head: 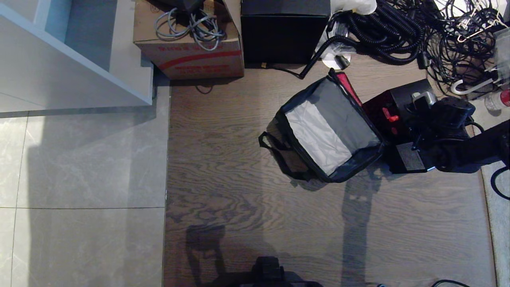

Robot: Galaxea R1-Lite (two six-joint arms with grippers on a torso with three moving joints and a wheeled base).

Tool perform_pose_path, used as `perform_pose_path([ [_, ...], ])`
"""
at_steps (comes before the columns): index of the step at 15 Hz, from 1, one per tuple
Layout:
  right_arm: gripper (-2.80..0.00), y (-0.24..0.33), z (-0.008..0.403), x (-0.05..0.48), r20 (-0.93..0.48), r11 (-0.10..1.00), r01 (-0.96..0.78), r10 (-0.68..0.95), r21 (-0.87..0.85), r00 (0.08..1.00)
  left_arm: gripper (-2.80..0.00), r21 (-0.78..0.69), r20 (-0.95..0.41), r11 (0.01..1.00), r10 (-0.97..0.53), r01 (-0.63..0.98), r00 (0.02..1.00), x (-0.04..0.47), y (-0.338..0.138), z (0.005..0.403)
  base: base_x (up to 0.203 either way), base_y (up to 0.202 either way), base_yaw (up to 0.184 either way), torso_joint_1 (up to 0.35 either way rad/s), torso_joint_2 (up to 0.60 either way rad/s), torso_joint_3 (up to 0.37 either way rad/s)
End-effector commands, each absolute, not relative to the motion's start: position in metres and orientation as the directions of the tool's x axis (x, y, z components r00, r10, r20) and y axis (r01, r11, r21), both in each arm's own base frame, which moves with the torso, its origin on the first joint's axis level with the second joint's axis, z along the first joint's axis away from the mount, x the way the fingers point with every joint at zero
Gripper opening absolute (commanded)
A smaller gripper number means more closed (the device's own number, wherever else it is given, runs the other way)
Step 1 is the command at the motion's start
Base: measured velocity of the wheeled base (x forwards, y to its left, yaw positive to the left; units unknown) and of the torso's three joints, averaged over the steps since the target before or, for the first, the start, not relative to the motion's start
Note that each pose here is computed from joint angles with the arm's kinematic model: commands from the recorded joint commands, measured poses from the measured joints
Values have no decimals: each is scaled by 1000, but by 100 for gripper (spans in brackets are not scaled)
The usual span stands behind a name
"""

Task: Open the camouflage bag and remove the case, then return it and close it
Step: Grip the handle again

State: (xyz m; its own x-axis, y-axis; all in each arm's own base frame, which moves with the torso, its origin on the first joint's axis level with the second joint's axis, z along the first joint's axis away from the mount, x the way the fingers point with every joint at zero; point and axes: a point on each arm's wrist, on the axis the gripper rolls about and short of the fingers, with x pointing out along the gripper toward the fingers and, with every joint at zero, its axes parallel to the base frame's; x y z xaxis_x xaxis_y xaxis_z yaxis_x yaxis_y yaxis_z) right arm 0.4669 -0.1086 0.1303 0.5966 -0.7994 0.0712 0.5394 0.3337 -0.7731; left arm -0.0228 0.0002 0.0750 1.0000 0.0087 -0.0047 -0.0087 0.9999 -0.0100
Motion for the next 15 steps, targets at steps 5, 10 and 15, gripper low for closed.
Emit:
perform_pose_path([
  [5, -280, -102, 150, 460, 109, 336, 580, -793, -742, 599, -280, -11, -5, 1000, 9, -9, 1000, -23, 0, 75, 0, 0, 0, 0, 0, 0],
  [10, -280, -93, 222, 425, 187, 327, 644, -780, -691, 597, -280, -11, -5, 1000, 9, -9, 1000, -23, 0, 75, 0, 0, 0, 0, 0, 0],
  [15, -280, -81, 299, 360, 228, 331, 670, -764, -665, 603, -280, -11, -5, 1000, 9, -9, 1000, -23, 0, 75, 0, 0, 0, 0, 0, 0],
])
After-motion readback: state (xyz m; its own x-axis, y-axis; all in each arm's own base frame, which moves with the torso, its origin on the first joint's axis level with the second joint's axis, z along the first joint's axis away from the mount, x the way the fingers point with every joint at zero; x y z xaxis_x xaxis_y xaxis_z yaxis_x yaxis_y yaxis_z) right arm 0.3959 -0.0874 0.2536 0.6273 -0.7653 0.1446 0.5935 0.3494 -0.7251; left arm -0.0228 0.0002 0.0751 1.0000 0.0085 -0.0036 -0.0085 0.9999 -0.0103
